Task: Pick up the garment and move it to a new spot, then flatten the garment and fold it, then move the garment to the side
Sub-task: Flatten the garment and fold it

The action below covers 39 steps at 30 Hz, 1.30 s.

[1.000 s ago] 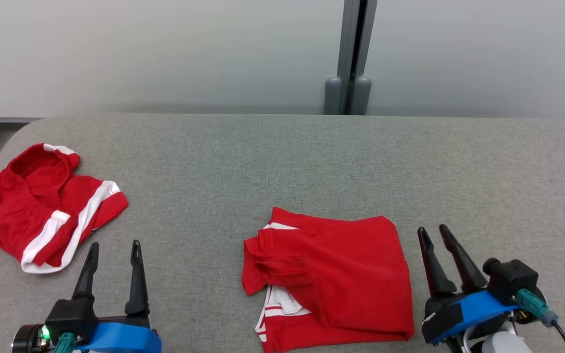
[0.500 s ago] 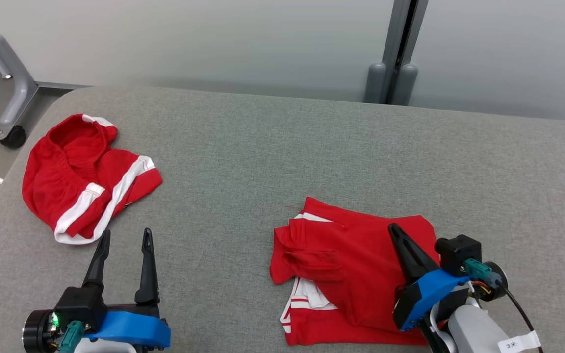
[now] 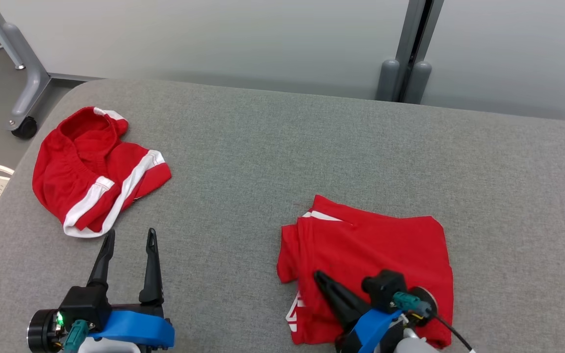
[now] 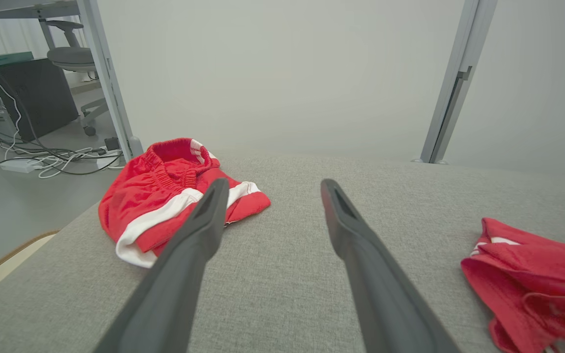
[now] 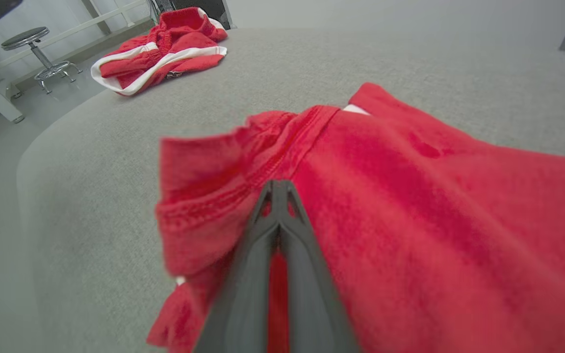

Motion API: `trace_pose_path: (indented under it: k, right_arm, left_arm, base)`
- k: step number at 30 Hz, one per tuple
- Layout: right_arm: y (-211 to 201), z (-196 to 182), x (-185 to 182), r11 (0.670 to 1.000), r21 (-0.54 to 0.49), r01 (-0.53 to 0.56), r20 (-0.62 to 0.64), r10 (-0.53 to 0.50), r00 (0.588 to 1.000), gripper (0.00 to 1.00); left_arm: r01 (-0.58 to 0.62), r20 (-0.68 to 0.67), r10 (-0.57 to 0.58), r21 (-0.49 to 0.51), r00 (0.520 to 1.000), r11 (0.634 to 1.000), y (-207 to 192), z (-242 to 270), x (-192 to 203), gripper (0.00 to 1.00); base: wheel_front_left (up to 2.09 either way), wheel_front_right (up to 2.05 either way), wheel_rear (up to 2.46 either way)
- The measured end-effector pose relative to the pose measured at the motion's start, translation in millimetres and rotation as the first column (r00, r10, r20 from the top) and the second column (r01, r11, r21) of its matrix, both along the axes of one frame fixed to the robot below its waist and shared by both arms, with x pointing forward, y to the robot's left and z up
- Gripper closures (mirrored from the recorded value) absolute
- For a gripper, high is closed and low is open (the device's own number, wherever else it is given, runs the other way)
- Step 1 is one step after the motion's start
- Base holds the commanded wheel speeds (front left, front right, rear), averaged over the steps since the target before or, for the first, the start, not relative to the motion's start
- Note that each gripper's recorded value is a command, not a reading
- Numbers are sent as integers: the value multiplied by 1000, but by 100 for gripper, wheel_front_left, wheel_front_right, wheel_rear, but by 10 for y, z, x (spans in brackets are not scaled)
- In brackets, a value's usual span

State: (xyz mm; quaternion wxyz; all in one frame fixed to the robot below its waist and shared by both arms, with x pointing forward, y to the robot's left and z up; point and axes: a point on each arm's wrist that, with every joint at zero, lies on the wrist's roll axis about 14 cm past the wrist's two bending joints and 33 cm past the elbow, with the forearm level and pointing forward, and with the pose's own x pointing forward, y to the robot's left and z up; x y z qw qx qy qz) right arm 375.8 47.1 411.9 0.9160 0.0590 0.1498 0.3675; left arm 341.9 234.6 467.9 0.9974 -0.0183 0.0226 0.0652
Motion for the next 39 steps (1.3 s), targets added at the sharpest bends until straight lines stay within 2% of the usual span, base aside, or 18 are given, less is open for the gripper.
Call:
trace_pose_path:
  k: [5,9,16,23,24,25,26,27,34,39]
  right_arm:
    - [223,-6,-279,995,25,-93,-26,94,995,100]
    - [228,28,-310,995,40,-90,-31,91,995,100]
    - [-150,346,117,993,87,82,58,-87,995,100]
    - [-943,613,444,950,99,295,168,-308,936,100]
    - [-1066,644,461,940,101,326,180,-340,923,82]
    - [-1171,676,466,931,102,351,195,-365,910,51]
    - [-1270,704,468,921,105,375,206,-389,898,9]
    - [-1364,726,463,910,108,399,213,-413,885,0]
    - [-1855,875,338,844,131,520,264,-536,802,0]
    - [-2044,934,203,811,142,567,283,-582,762,0]
  left_arm:
    - [8,6,-8,-5,1000,1000,-29,15,13,0]
    - [12,14,-12,-4,1000,1000,-41,39,14,0]
    - [43,11,-43,3,999,999,-128,25,43,0]
    - [94,22,-94,7,995,996,-280,53,163,0]
    - [104,23,-105,10,994,994,-309,55,181,0]
    - [113,25,-113,10,993,994,-337,61,199,0]
    - [121,27,-121,10,992,993,-363,65,218,0]
    - [128,29,-129,11,991,992,-385,70,234,0]
    - [179,43,-180,17,983,984,-549,113,336,0]
    - [200,62,-201,21,978,980,-618,174,374,0]
  base:
    - [0,0,0]
    - [0,0,0]
    - [0,0,0]
    - [0,0,0]
    - [0,0,0]
    - [0,0,0]
    - [0,0,0]
    - [0,0,0]
    - [0,0,0]
    - [0,0,0]
